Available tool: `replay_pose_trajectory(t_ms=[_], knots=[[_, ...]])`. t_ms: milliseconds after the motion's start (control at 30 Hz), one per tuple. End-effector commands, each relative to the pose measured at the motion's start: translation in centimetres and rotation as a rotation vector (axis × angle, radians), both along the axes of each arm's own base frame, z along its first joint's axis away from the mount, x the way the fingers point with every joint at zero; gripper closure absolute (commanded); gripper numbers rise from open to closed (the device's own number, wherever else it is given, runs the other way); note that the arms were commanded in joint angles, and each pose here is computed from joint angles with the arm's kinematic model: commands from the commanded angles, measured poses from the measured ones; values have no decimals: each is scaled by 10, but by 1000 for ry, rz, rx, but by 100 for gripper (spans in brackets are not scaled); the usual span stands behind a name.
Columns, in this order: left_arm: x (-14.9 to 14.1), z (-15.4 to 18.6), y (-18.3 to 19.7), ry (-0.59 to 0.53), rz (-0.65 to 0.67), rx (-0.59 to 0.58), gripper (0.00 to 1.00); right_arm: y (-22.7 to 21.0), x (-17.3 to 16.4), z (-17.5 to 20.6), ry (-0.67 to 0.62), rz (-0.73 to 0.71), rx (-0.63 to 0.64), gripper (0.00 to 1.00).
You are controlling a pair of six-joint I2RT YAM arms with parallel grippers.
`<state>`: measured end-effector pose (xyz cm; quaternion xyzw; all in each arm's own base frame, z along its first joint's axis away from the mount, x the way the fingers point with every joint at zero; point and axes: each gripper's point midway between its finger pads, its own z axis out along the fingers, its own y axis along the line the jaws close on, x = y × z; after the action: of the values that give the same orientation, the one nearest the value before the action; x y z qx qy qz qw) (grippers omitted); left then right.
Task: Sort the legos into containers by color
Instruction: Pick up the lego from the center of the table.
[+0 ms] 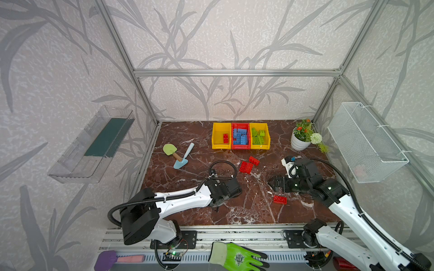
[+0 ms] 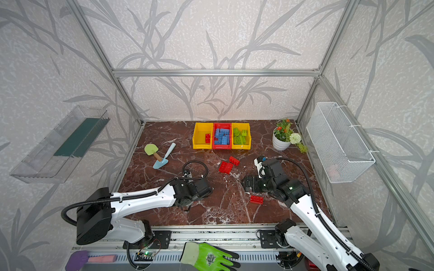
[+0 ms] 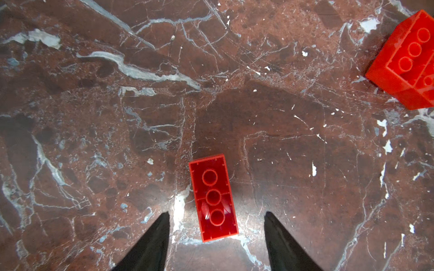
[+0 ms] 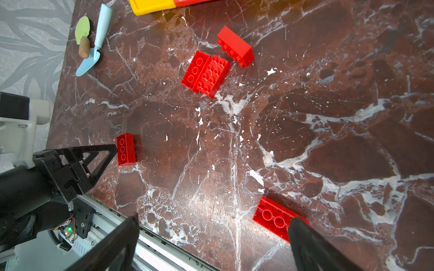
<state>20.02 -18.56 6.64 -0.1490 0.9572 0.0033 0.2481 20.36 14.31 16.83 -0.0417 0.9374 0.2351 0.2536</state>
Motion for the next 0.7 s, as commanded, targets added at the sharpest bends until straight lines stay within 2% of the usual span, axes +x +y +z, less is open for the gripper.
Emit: replay_pose_trajectory(t_ms=[0, 433, 500, 567, 667], knots=[[2, -12, 11, 5, 53, -18, 36, 1, 2, -4, 10, -16, 6, 1], [9, -57, 0, 138, 64, -98, 37, 3, 12, -13, 15, -10, -30, 1], [10, -62, -2, 161, 55, -95, 45, 1, 13, -13, 6, -18, -38, 1], [10, -66, -2, 181, 55, -86, 59, 0, 15, -13, 0, -25, -39, 1], [12, -63, 2, 201, 44, -48, 74, 2, 19, -9, -18, -34, -27, 1]])
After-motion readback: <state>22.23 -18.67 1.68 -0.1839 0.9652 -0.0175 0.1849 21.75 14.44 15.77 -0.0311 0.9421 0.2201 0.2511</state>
